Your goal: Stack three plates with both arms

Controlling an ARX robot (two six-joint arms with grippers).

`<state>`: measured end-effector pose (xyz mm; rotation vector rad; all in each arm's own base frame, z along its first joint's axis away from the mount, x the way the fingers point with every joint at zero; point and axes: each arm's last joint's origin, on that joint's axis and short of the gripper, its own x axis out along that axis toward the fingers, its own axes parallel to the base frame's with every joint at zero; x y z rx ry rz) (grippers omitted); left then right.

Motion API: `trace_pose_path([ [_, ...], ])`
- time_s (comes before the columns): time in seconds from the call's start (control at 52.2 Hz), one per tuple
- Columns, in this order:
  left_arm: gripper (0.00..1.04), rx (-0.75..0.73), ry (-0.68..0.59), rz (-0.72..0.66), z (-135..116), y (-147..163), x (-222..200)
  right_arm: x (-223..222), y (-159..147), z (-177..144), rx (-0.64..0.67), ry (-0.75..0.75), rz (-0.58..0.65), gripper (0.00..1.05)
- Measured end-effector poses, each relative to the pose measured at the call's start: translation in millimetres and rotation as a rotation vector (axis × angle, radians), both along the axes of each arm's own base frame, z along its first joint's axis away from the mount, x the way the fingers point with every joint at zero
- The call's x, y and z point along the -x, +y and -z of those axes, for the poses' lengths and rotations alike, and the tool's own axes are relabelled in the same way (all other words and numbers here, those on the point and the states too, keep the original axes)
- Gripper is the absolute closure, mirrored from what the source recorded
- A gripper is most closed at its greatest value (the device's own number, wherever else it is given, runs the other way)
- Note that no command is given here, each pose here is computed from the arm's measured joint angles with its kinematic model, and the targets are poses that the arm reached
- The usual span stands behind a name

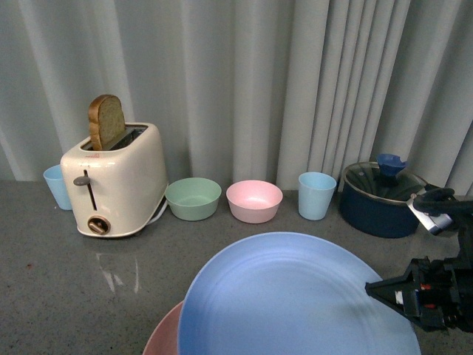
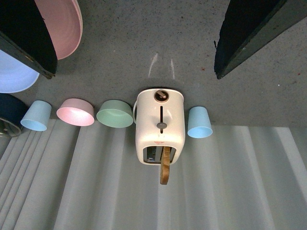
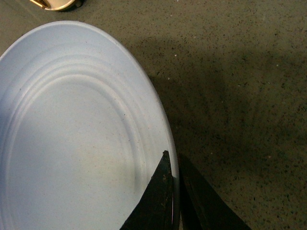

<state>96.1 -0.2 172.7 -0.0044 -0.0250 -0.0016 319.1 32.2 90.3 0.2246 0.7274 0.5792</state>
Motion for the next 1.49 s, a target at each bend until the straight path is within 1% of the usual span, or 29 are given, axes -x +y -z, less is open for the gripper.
trace_pose_path([
  [0.211, 0.07, 0.000, 0.000, 0.000, 0, 0, 0, -9, 11, 1, 0.006, 0.020, -0.037, 1.02],
  [0.421, 0.07, 0.000, 0.000, 0.000, 0, 0, 0, -10, 21, 13, 0.029, 0.050, -0.075, 1.02],
  [0.689, 0.07, 0.000, 0.000, 0.000, 0, 0, 0, -13, 30, 17, 0.046, 0.060, -0.103, 1.02],
  [0.804, 0.07, 0.000, 0.000, 0.000, 0, 0, 0, -15, 31, 19, 0.072, 0.083, -0.094, 1.02],
  [0.862, 0.07, 0.000, 0.000, 0.000, 0, 0, 0, -16, 32, 21, 0.073, 0.097, -0.095, 0.94],
  [0.919, 0.07, 0.000, 0.000, 0.000, 0, 0, 0, -16, 32, 21, 0.061, 0.106, -0.107, 0.84],
  [0.996, 0.07, 0.000, 0.000, 0.000, 0, 0, 0, -16, 31, 20, 0.050, 0.103, -0.112, 0.73],
  [1.091, 0.07, 0.000, 0.000, 0.000, 0, 0, 0, -17, 28, 18, 0.043, 0.097, -0.095, 0.57],
  [1.111, 0.07, 0.000, 0.000, 0.000, 0, 0, 0, -17, 28, 18, 0.042, 0.094, -0.093, 0.55],
  [1.168, 0.07, 0.000, 0.000, 0.000, 0, 0, 0, -17, 24, 13, 0.034, 0.079, -0.074, 0.45],
  [1.245, 0.07, 0.000, 0.000, 0.000, 0, 0, 0, -13, 17, 3, 0.019, 0.052, -0.044, 0.32],
  [1.264, 0.07, 0.000, 0.000, 0.000, 0, 0, 0, -10, 14, -3, 0.019, 0.036, -0.023, 0.27],
  [1.302, 0.07, 0.000, 0.000, 0.000, 0, 0, 0, -6, 9, -10, 0.021, 0.017, 0.022, 0.20],
  [1.321, 0.07, 0.000, 0.000, 0.000, 0, 0, 0, -5, 8, -12, 0.023, 0.011, 0.036, 0.18],
  [1.379, 0.07, 0.000, 0.000, 0.000, 0, 0, 0, 2, 1, -22, 0.049, -0.023, 0.118, 0.08],
  [1.417, 0.07, 0.000, 0.000, 0.000, 0, 0, 0, 4, -1, -25, 0.048, -0.028, 0.140, 0.05],
  [1.494, 0.07, 0.000, 0.000, 0.000, 0, 0, 0, 5, -4, -28, 0.046, -0.036, 0.162, 0.08],
])
